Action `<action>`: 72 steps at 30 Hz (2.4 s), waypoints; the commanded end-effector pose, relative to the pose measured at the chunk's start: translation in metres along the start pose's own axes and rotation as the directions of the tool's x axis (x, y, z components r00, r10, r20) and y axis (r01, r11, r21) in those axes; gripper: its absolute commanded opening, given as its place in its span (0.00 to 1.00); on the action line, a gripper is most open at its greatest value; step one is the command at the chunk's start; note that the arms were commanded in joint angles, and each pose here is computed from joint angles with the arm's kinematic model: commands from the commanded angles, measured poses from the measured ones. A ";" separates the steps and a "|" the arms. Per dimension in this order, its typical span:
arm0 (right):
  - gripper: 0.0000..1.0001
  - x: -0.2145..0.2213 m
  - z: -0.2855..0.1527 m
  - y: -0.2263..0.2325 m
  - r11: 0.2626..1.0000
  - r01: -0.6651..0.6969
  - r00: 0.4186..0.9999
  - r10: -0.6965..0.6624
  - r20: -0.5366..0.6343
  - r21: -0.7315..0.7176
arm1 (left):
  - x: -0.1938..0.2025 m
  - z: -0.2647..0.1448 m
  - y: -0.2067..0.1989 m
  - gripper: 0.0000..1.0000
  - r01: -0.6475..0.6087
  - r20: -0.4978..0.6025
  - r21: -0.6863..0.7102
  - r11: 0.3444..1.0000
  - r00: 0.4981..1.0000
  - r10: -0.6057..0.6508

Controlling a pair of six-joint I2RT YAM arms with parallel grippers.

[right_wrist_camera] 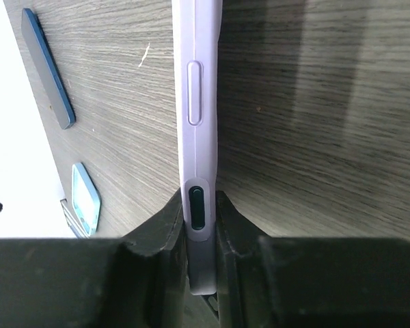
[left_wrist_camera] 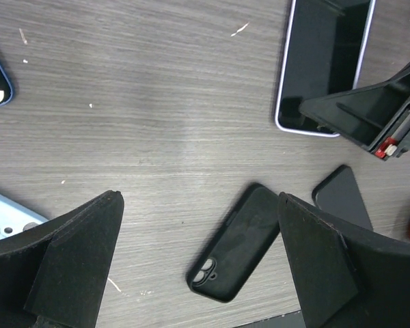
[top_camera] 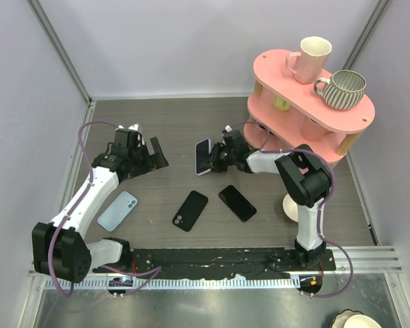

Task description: Put the phone into the phone case

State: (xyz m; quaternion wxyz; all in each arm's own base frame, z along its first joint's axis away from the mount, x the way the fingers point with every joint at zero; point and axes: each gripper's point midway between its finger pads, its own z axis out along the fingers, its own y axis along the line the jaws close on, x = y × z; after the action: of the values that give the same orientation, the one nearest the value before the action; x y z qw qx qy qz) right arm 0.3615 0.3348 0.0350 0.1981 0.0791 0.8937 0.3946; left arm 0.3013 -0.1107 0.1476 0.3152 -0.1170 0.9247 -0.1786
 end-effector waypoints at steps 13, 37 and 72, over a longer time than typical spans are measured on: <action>0.45 -0.017 -0.033 0.000 0.990 -0.015 0.996 0.003 0.089 0.143 | 0.049 0.003 -0.020 1.00 -0.134 -0.204 0.108 0.985 0.967 0.154; 0.52 0.024 -0.152 0.000 0.949 0.276 0.943 -0.299 0.148 0.156 | 0.082 0.015 -0.026 0.74 -0.092 -0.223 -0.031 0.995 0.971 0.083; 0.51 0.178 -0.083 0.053 -0.353 0.887 -0.305 -0.932 0.195 -0.299 | 0.000 -0.034 0.059 1.00 0.125 0.129 -0.229 0.965 0.987 -0.097</action>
State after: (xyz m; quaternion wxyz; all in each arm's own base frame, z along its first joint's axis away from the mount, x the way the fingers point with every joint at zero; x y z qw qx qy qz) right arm 0.1702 0.3565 0.0708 0.3905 -0.6936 0.5684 0.2083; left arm 0.2712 -0.0569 0.1365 0.3138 -0.1975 0.9246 -0.0874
